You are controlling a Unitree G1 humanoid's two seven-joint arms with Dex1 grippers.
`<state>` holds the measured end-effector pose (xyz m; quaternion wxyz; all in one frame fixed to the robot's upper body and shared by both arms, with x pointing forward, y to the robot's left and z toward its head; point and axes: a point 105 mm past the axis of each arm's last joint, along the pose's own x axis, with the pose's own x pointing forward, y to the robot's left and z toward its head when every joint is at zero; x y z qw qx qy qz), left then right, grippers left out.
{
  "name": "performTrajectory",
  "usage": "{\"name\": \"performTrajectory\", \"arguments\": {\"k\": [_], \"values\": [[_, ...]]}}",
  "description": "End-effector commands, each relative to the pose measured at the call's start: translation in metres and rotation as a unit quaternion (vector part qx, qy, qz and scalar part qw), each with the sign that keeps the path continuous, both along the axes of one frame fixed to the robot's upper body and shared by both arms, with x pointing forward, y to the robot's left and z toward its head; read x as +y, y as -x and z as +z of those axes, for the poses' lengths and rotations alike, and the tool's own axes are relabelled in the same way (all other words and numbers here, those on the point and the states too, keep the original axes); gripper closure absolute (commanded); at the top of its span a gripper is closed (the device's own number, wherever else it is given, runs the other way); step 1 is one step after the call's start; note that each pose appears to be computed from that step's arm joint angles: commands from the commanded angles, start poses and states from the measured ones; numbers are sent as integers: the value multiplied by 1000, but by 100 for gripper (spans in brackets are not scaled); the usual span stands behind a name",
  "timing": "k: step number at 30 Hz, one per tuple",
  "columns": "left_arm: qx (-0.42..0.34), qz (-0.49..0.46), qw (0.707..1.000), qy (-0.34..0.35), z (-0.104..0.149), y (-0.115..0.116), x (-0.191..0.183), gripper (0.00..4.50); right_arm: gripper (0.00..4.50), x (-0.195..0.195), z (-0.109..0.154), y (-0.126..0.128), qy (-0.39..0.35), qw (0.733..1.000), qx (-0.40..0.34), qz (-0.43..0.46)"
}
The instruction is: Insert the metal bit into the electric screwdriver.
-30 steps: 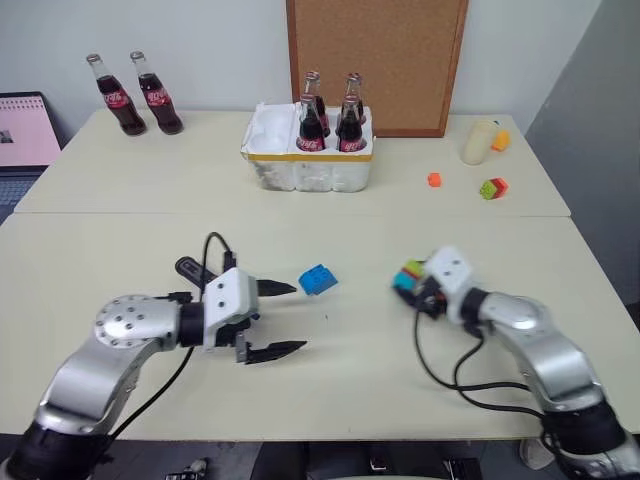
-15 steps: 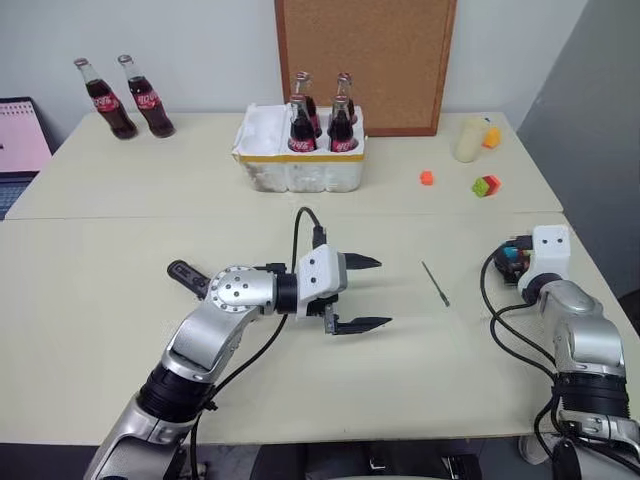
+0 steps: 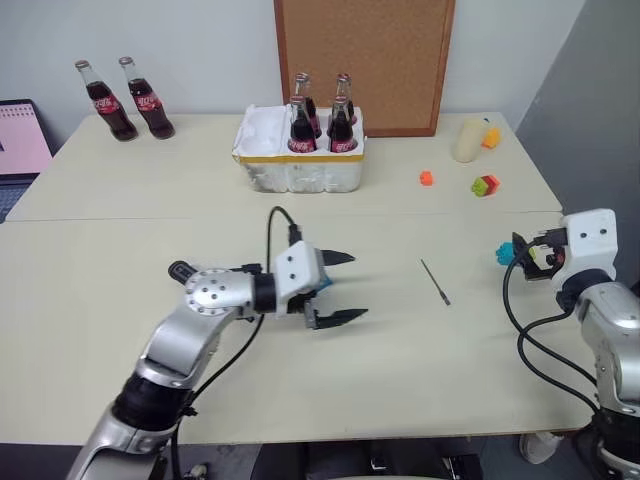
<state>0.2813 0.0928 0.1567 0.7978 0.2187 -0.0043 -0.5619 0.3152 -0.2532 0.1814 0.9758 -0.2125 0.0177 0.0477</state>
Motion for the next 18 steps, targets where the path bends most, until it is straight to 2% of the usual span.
{"name": "performTrajectory", "arguments": {"k": [1, 5, 9, 14, 18], "values": [[-12, 33, 999, 2, 16, 2, 24, 0, 7, 62, 14, 9, 10, 984, 3, 179], [-3, 63, 997, -36, 12, 4, 51, 0, 7, 103, -1, 21, 20, 955, 50, 293], [13, 77, 991, -104, 5, 10, 82, 0, 7, 153, -19, 18, 19, 920, 79, 384], [10, 87, 989, -115, 4, 12, 88, 0, 7, 205, -37, 5, 26, 889, 102, 445], [16, 82, 991, -109, 1, 18, 83, 0, 7, 228, -55, -10, 44, 882, 122, 454]]}}
